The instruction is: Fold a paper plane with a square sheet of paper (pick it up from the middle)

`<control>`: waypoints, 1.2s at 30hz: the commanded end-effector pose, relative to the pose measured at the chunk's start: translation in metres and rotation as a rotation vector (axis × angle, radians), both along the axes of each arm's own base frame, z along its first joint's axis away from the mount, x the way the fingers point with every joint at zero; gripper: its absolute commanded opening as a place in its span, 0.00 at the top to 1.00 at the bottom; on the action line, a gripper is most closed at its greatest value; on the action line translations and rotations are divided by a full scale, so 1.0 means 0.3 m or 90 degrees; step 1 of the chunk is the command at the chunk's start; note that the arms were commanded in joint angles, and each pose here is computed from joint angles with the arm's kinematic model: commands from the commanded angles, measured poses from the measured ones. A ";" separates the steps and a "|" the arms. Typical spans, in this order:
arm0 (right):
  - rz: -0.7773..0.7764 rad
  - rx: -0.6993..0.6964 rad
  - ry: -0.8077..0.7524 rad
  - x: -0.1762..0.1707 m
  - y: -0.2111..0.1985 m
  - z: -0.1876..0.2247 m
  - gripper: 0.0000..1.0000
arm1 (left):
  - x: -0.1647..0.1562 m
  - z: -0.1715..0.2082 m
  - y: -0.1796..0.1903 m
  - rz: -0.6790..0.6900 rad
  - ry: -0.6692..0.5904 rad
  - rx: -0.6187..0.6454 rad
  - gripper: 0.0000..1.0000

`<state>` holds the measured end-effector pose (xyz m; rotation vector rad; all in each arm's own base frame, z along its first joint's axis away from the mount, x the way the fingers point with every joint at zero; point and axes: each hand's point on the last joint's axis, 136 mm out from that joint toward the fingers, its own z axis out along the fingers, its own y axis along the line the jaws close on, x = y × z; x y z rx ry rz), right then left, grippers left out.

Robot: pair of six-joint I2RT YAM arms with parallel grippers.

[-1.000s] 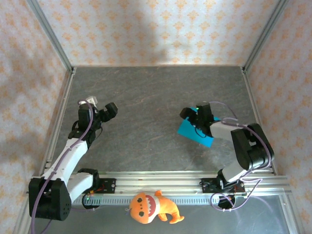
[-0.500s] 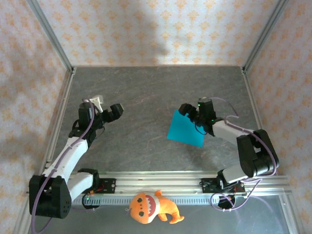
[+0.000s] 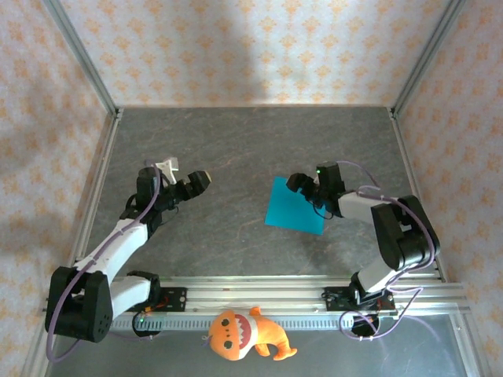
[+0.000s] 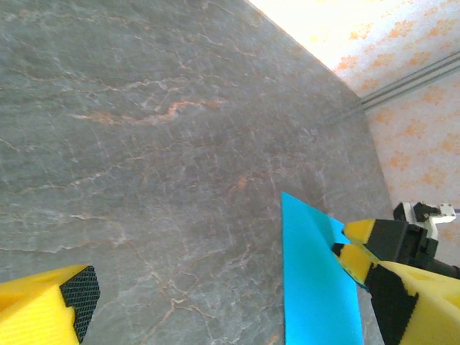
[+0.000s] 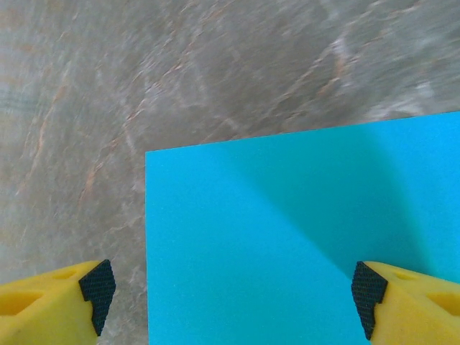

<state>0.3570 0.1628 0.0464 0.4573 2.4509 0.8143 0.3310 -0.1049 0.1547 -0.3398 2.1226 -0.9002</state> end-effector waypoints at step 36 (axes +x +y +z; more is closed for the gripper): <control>-0.094 0.048 -0.027 -0.060 -0.031 0.117 0.06 | -0.022 -0.262 -0.494 -0.120 0.232 0.389 0.01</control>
